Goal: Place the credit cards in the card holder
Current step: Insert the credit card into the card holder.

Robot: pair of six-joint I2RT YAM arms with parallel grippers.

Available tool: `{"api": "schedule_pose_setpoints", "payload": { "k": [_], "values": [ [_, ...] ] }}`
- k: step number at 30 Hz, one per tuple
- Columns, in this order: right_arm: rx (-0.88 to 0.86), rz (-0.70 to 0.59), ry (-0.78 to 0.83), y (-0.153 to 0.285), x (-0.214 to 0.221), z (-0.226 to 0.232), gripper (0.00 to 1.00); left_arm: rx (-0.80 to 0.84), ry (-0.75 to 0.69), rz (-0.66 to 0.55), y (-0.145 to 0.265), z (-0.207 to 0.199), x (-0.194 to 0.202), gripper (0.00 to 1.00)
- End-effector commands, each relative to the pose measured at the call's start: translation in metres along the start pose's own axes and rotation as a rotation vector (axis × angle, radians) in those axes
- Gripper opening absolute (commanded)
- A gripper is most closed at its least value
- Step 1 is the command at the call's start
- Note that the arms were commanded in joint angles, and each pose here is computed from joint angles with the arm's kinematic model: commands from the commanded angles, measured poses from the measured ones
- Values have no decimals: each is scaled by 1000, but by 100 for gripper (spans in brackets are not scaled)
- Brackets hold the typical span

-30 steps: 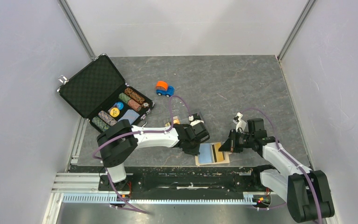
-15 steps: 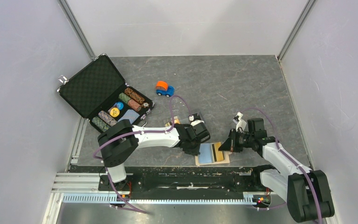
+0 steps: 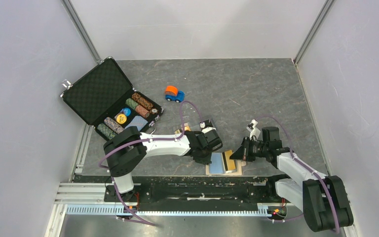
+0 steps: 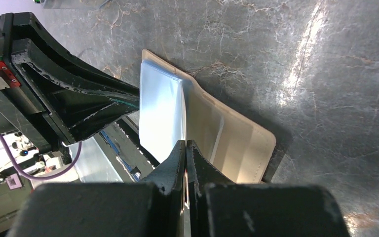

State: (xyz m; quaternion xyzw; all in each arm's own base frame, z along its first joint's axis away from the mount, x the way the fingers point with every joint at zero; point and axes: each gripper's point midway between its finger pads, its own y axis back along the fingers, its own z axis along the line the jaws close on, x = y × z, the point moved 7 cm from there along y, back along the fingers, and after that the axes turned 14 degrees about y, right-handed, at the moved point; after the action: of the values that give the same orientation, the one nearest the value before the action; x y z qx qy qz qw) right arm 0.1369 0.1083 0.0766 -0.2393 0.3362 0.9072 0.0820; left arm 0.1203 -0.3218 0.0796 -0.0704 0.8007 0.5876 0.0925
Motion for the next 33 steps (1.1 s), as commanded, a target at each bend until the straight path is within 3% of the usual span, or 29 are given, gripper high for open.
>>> {"api": "schedule_pose_setpoints", "payload": {
  "k": [1, 11, 21, 33],
  "values": [
    [-59, -24, -25, -4, 5, 3, 0, -138, -72, 39, -16, 27, 13, 24],
    [-78, -47, -46, -3, 5, 6, 0, -157, -78, 32, -13, 28, 12, 24],
    [-41, -59, -135, -3, 16, 4, 0, -191, -86, 5, -5, 31, 10, 30],
    [-33, -109, -173, 0, 13, 8, 0, -220, -81, -1, -6, 33, 13, 25]
  ]
}}
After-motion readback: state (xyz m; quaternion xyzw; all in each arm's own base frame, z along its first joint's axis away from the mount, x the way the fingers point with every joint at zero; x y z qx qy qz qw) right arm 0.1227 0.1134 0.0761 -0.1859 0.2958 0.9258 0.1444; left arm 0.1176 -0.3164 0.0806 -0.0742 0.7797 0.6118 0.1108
